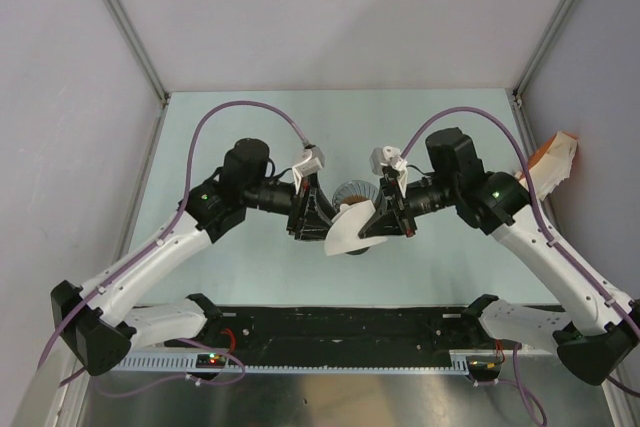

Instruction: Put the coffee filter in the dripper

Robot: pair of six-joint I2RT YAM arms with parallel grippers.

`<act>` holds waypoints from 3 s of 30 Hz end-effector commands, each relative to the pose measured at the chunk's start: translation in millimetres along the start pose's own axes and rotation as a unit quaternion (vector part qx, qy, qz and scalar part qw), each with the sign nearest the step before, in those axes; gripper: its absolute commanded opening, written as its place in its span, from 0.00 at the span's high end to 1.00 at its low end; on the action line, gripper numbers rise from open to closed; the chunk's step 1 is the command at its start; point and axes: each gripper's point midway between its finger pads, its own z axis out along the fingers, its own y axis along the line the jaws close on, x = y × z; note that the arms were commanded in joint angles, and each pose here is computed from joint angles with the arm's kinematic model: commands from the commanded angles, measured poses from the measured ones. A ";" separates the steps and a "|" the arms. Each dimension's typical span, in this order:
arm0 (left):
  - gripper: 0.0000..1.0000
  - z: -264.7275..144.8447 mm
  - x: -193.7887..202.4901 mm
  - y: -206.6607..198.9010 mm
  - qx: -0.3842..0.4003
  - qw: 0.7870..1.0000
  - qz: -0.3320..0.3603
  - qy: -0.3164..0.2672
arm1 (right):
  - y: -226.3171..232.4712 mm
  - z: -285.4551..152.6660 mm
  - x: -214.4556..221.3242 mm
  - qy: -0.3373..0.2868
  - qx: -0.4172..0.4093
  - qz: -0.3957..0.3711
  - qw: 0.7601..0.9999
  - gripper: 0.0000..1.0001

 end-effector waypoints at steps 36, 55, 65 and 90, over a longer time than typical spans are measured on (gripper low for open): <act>1.00 -16.3 24.1 -4.8 -0.003 0.994 0.093 0.050 | -27.8 -36.8 -20.4 0.010 0.086 -0.031 0.996 0.02; 1.00 -57.7 15.1 -19.0 -0.088 0.956 0.261 0.104 | 15.0 -34.6 -41.2 0.076 0.128 -0.151 0.977 0.01; 1.00 -70.7 22.0 -21.9 -0.107 0.931 0.323 0.132 | 30.1 -50.5 -59.2 0.022 0.141 -0.141 0.980 0.01; 1.00 -70.6 -23.7 -2.5 -0.184 0.891 0.385 0.152 | -26.9 -18.6 -60.4 0.065 0.215 -0.191 0.956 0.13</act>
